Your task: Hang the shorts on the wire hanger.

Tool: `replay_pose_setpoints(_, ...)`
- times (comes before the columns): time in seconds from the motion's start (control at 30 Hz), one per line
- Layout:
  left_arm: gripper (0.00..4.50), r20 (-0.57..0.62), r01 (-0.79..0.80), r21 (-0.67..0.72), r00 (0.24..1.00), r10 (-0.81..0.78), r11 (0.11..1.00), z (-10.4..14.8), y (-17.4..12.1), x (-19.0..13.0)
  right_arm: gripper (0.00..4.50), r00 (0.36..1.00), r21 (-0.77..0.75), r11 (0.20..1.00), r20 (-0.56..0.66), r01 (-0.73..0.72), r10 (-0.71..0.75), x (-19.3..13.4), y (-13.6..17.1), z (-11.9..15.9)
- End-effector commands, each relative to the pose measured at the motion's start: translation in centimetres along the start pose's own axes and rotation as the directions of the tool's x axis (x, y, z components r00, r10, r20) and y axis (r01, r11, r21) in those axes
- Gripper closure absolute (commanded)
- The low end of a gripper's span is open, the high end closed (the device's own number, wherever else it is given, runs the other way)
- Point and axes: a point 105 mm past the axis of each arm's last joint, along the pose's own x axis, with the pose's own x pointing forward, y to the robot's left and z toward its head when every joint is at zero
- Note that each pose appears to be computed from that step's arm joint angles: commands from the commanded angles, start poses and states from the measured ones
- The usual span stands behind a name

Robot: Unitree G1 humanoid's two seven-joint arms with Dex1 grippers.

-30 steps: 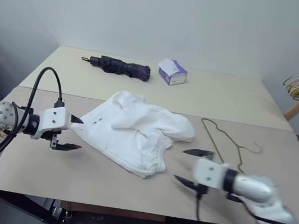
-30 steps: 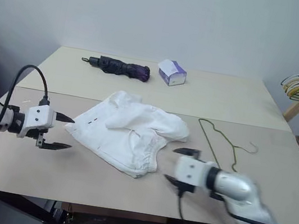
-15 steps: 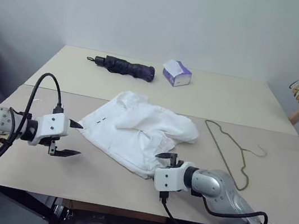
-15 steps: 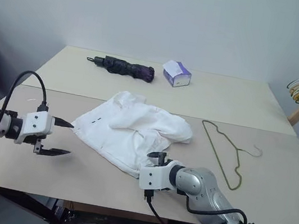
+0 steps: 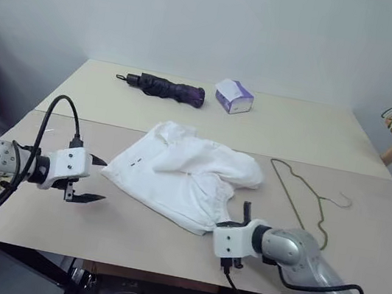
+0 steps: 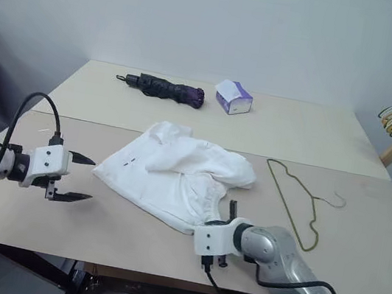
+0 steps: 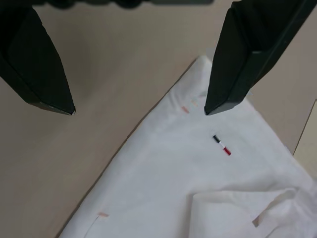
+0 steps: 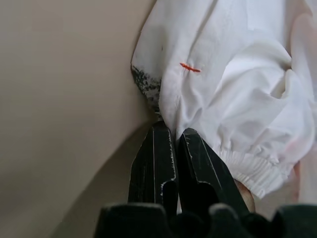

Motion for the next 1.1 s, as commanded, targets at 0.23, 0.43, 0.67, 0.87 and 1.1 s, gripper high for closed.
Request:
replay_pose_setpoints(0.23, 0.0, 0.028, 0.134, 0.018, 0.99, -0.135, 0.991, 0.7, 0.6, 2.4, 4.47, 1.0, -0.164, 0.986, 0.029, -0.006, 0.011, -3.7, -1.7, -2.7)
replay_pose_setpoints(0.43, 0.0, 0.065, 0.287, -0.04, 0.957, -0.284, 0.957, 1.2, -0.4, 3.7, 4.47, 1.0, -0.158, 0.987, 0.015, 0.015, -0.012, -3.5, -2.1, -3.5)
replay_pose_setpoints(0.67, 0.58, 0.037, 0.288, -0.036, 0.957, -0.287, 0.957, 0.3, 0.0, 6.0, 4.5, 0.999, -0.134, 0.99, 0.009, 0.037, -0.036, -3.6, -2.3, -3.8)
replay_pose_setpoints(0.87, 2.56, -0.009, 0.352, -0.021, 0.936, -0.352, 0.936, -0.4, -0.5, 6.7, 4.5, 0.998, -0.126, 0.99, -0.017, 0.059, -0.062, -3.8, -2.5, -4.2)
replay_pose_setpoints(1.1, 4.46, 0.034, 0.323, -0.006, 0.946, -0.322, 0.946, 0.1, 0.1, 6.4, 4.5, 0.997, -0.109, 0.991, -0.027, 0.072, -0.075, -3.8, -2.5, -4.4)
